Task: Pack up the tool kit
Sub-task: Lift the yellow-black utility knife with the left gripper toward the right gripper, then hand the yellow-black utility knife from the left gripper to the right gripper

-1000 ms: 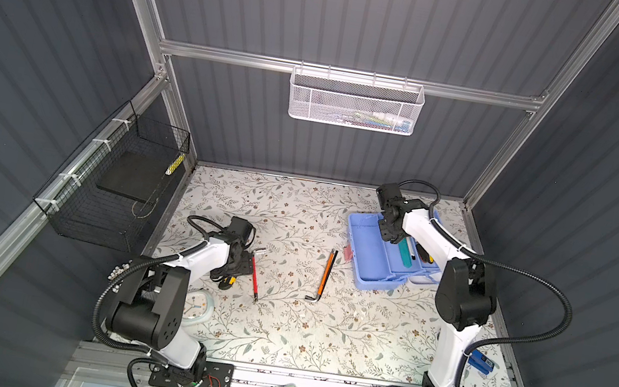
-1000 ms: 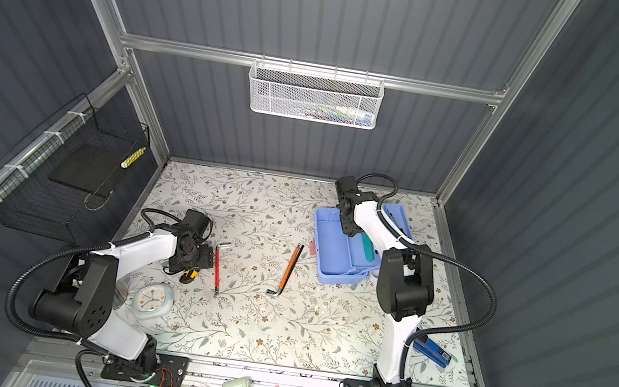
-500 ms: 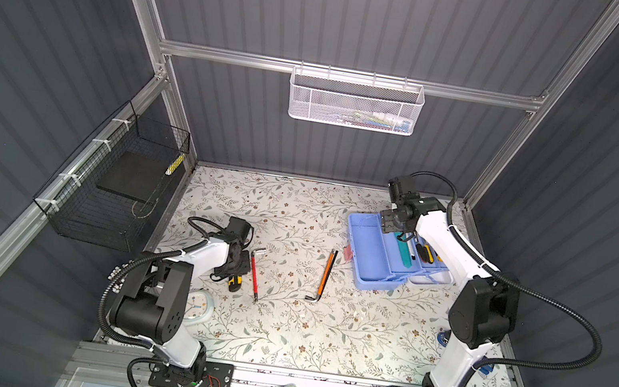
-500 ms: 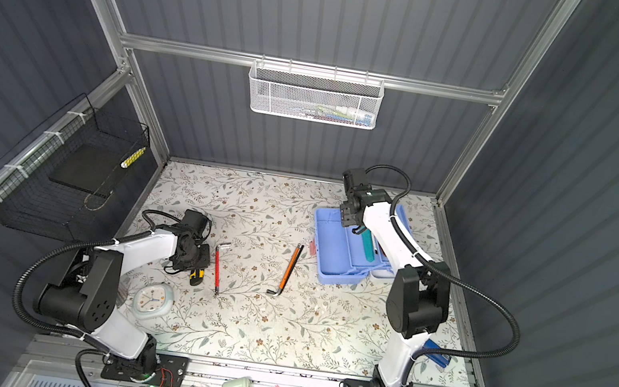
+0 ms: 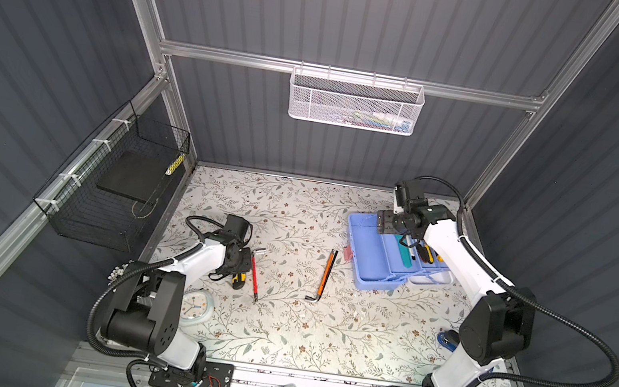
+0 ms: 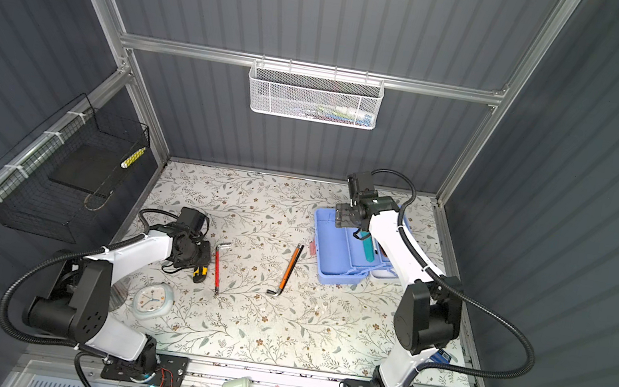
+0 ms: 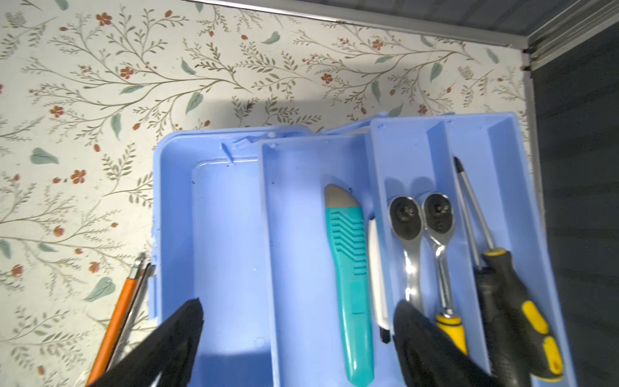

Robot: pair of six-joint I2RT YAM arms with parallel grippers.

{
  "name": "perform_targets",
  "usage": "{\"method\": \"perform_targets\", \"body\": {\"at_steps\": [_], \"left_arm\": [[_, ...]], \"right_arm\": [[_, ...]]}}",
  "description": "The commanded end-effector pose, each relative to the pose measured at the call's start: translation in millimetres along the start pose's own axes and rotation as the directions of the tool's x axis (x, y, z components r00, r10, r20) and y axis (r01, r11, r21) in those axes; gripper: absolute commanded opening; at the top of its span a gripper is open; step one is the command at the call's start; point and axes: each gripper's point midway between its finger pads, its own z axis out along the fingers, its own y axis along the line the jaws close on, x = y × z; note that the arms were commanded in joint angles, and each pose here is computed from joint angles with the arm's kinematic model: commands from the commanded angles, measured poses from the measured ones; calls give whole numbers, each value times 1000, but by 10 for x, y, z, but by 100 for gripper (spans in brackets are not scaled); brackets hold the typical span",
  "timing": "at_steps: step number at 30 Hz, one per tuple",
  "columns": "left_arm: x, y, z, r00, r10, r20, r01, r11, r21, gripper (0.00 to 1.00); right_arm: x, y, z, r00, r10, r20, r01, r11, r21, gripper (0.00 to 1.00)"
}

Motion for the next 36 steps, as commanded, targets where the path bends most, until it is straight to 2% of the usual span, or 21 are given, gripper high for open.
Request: {"method": "perform_targets", "body": {"at_steps": [1,4,7,10,13,16,19,26,36], "left_arm": [[-127,-168,-239,999,-16,50,12,997,73,17],[-212,-351,-388,996,-8,91,-5,991,133,17],[-270,-701,-523,990,29,137,-60,973,221,17],[-283,-1161,-641,980,82,179,-136,939,316,18],[-261,-1562,-710,977,98,189,-170,892,418,18],[-217,-1859,-773,967,137,214,-223,859,461,18],[-154,-2104,-821,957,177,230,-272,825,496,18],[-74,-2476,-923,937,221,270,-339,758,557,19],[-45,-2657,-997,930,232,285,-363,706,608,19]], "right_arm": [[15,330,-70,998,60,19,-56,985,-164,89],[58,570,-93,995,95,11,-89,956,-279,88],[96,846,-114,992,127,-1,-117,907,-405,87],[130,1082,-135,988,154,-27,-146,851,-505,85],[136,1338,-189,984,170,-43,-161,780,-605,82],[163,1516,-216,976,197,-90,-204,705,-679,77],[182,1641,-229,971,213,-113,-228,657,-718,73],[266,1812,-243,969,194,-151,-240,618,-749,67],[351,1933,-253,968,175,-177,-247,588,-770,58]]}}
